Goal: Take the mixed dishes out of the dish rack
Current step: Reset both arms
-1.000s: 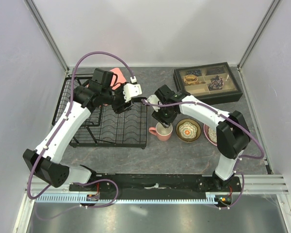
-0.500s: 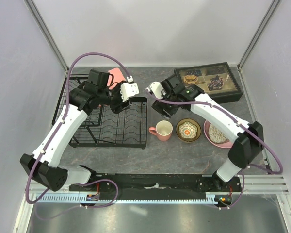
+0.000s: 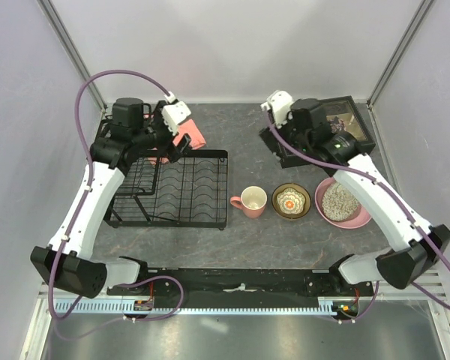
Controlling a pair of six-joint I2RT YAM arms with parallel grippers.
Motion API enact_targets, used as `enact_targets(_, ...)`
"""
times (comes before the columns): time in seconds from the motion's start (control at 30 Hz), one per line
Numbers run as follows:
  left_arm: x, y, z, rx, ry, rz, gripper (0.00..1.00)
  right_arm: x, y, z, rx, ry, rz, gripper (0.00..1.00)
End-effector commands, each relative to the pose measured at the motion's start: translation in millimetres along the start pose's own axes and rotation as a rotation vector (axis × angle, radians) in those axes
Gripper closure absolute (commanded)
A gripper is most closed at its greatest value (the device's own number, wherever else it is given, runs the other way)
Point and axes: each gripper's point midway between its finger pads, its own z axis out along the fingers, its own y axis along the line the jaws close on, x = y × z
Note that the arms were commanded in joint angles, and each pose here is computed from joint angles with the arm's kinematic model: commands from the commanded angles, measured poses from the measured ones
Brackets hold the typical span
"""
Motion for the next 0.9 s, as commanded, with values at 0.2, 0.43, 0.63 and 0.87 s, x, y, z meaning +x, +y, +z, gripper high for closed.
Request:
enact_targets(0.2,-23,72,-41,-0.353,-0.189,-0.214,0.05,-27,-118,-41,0.356,-0.292,0.301,0.02)
enact_targets(0.43,-11,109,-65,-0.554,-0.242,-0.361,0.01,-10,-142,-33,0.463,-0.358,0.41,0.02)
enact_targets(0.63,0,120,-73,-0.636,-0.271,-0.404,0.01,5,-152,-28,0.545,-0.323,0.421,0.02)
enact_targets(0.87,11,122,-70,-0.648,-0.265,-0.416,0.01,12,-151,-30,0.562,-0.323,0.428,0.02)
